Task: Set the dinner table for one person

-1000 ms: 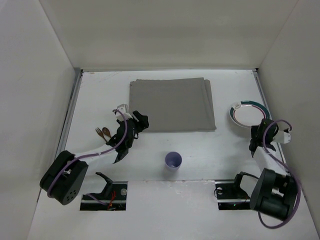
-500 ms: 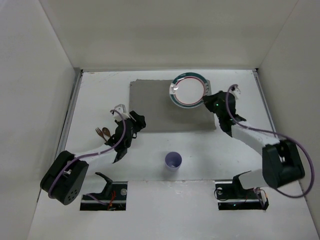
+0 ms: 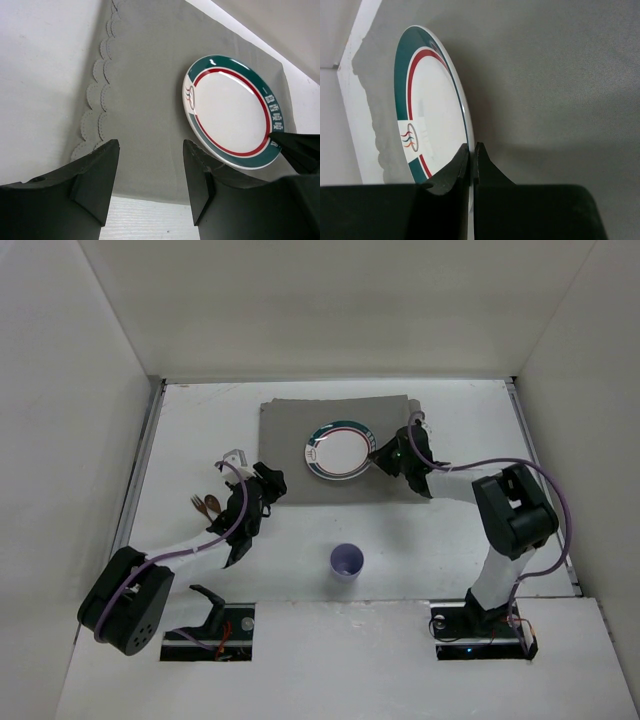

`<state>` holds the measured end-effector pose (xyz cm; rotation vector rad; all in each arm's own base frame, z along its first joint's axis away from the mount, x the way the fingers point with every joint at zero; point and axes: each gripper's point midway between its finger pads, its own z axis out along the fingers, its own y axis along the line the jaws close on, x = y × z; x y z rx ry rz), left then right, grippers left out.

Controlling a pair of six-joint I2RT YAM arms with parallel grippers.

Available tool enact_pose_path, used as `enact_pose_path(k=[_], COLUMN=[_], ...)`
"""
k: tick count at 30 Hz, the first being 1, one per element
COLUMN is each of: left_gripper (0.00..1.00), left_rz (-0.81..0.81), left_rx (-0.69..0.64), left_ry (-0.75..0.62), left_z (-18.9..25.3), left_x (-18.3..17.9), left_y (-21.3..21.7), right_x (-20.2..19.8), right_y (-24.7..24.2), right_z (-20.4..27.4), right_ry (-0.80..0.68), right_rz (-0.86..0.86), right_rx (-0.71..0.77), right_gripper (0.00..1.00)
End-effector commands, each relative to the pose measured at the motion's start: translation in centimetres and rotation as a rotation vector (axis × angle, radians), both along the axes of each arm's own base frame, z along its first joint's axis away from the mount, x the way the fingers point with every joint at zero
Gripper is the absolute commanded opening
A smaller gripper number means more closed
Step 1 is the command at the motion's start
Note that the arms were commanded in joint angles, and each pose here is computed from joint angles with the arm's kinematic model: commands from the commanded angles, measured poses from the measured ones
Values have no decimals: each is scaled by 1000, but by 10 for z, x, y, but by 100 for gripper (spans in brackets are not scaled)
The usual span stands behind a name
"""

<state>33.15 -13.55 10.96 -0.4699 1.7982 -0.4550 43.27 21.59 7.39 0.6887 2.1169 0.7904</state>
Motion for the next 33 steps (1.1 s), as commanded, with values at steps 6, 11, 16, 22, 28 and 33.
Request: enact_pose_path(k=[6,11,16,22,28,33], left_gripper=[51,51,51,50,50,50], left_rz=[16,7,-10,-24,-37,-31], left_rx=[-25,-22,-24,-26,-23,-30], left_ry=[-55,-55,-57,-53,-35,-45], left_z=[14,14,15,15,10,12], left_x=[3,3,2,2,2,2], left_y=[1,-2,-7,-11,-15,-14], right_x=[12,-6,-43,-145,-233,-268], right_y=[17,-10,-28,8,10,22], right_z=[23,37,73,92,84,78], right_ry=[-36,-63,-139,-148,-51,-41], right_rz=[25,10,48,396,667,817], right_rx=[75,-68,-279,-531,-730,-754], right_gripper=[46,68,68,10,45,62])
